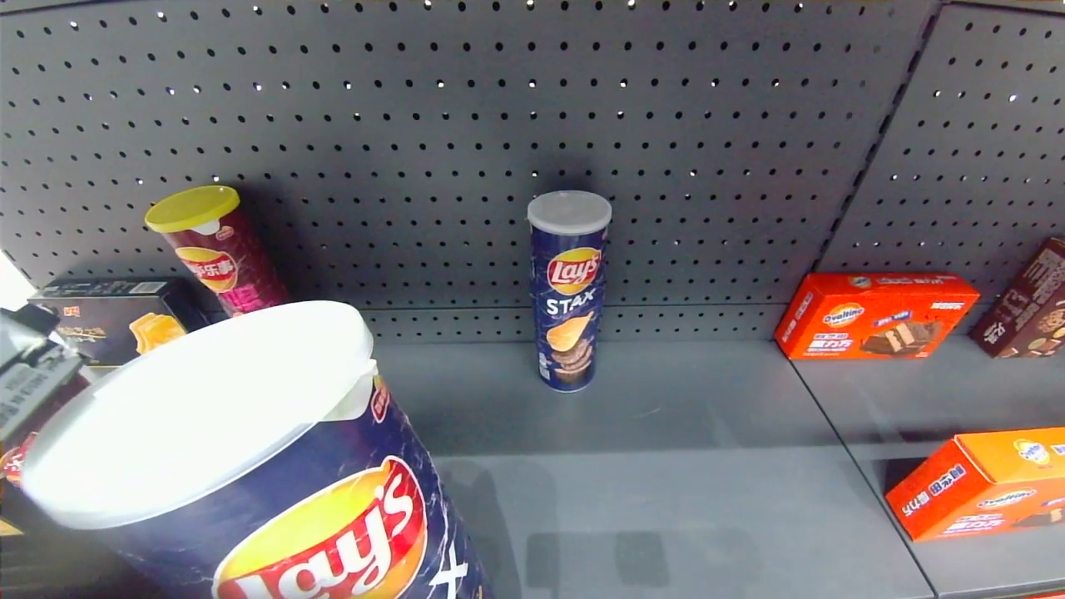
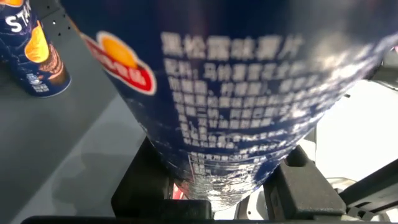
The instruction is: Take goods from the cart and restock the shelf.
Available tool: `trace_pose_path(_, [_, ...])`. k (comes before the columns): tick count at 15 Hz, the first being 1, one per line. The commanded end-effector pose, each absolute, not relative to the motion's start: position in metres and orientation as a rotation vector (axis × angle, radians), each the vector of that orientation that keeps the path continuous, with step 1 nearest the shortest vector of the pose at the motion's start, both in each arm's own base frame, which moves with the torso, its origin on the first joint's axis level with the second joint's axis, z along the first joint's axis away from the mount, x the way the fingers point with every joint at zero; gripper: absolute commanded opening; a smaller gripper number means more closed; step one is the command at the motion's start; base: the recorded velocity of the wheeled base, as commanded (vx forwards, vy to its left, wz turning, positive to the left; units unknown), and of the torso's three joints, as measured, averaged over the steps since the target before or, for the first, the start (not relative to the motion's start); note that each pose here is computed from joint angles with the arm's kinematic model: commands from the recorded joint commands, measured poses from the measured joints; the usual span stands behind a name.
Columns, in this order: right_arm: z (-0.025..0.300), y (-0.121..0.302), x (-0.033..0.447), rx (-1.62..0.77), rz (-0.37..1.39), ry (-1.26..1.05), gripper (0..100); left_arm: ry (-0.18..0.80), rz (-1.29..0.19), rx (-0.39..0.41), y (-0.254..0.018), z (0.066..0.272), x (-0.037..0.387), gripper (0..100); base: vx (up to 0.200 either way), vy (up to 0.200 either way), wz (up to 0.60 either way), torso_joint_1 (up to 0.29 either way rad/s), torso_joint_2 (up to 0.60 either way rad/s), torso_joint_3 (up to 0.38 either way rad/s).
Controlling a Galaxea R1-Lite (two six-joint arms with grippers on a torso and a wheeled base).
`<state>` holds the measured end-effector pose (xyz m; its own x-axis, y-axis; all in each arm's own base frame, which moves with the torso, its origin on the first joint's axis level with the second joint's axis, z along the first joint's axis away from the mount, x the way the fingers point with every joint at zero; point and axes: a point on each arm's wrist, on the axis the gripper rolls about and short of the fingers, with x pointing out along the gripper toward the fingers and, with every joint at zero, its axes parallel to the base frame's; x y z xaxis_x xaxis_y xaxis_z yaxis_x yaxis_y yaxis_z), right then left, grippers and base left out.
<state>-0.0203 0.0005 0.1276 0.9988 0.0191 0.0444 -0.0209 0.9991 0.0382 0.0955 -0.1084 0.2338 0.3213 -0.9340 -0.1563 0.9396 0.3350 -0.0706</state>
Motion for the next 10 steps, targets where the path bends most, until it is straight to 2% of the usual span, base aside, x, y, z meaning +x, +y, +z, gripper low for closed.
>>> trace_pose_path(1, [0.170,0.001,-0.006,0.047,0.077,-0.003,100,0.182,-1.231,0.036,-0.108,0.233,0.095,0,0.000,0.000,0.00,0.000,0.00,0.000])
trace_pose_path(2, [0.187,0.001,-0.002,0.046,0.103,-0.007,100,0.183,-1.227,0.036,-0.108,0.233,0.095,0,0.000,0.000,0.00,0.000,0.00,0.000])
trace_pose_path(5, [0.211,0.004,0.013,0.045,0.234,0.044,100,0.183,-1.201,0.037,-0.108,0.233,0.096,0,0.000,0.000,0.00,0.000,0.00,0.000])
trace_pose_path(7, [0.233,0.011,0.040,0.019,0.336,0.095,100,0.186,-1.200,0.036,-0.108,0.232,0.096,0,0.000,0.000,0.00,0.000,0.00,0.000])
trace_pose_path(10, [0.244,0.022,0.078,-0.078,0.387,0.103,100,0.193,-1.185,0.038,-0.110,0.232,0.098,0,0.000,0.000,0.00,0.000,0.00,0.000])
